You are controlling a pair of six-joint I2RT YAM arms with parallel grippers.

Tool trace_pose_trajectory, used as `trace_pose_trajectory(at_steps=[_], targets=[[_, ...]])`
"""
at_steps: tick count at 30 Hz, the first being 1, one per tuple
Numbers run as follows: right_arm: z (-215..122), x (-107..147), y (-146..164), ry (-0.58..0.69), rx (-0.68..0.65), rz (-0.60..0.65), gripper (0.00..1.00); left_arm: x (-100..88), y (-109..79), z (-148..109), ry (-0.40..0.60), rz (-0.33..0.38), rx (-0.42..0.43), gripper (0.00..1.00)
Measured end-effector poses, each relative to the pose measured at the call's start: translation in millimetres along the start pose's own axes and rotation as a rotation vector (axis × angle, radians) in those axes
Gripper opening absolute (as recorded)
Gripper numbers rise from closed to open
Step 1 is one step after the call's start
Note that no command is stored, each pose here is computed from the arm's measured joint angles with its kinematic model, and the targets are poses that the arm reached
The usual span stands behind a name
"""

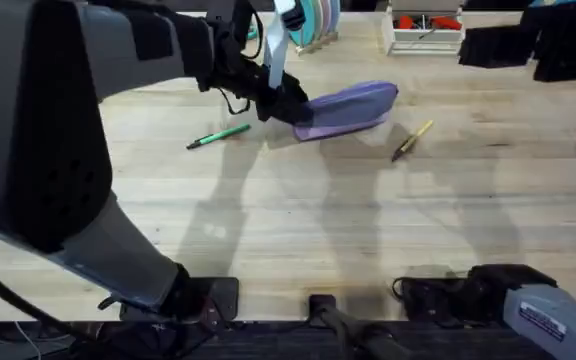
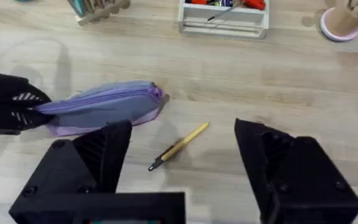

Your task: Unzip the bag, pick up the pens from the table one at a time and place them inside, then zip the bag closed.

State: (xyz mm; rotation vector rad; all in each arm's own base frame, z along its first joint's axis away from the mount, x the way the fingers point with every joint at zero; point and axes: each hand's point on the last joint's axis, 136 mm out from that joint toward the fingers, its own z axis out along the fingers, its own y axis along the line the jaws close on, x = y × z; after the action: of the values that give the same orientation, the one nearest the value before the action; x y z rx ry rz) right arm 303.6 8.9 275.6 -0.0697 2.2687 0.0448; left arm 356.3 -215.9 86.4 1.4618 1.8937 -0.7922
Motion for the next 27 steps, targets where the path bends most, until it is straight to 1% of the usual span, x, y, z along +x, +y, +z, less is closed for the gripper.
trace_pose_trajectory(at_steps=[5,11,16,19,23,27], targets=[[-0.1,-4.2,5.9,-0.018,-0.035,-0.017,0.996,0.0,0.1,0.0,0.0,0.0,0.0,0.044],[2.6,-4.4,18.7,-0.018,-0.119,-0.102,0.994,-0.3,0.5,0.0,-0.001,0.002,-0.002,0.044],[22.4,3.0,33.6,0.028,-0.241,-0.208,0.994,-0.3,0.5,0.0,-0.001,0.002,-0.002,0.044],[33.5,7.1,39.5,0.048,-0.289,-0.264,0.995,-0.3,0.5,0.0,-0.001,0.002,-0.002,0.044],[42.7,2.9,38.2,0.029,-0.288,-0.348,0.995,-0.3,0.5,0.0,-0.001,0.002,-0.002,0.044],[46.6,-4.9,35.9,-0.005,-0.271,-0.405,0.996,-0.3,0.5,0.0,-0.001,0.002,-0.002,0.044]])
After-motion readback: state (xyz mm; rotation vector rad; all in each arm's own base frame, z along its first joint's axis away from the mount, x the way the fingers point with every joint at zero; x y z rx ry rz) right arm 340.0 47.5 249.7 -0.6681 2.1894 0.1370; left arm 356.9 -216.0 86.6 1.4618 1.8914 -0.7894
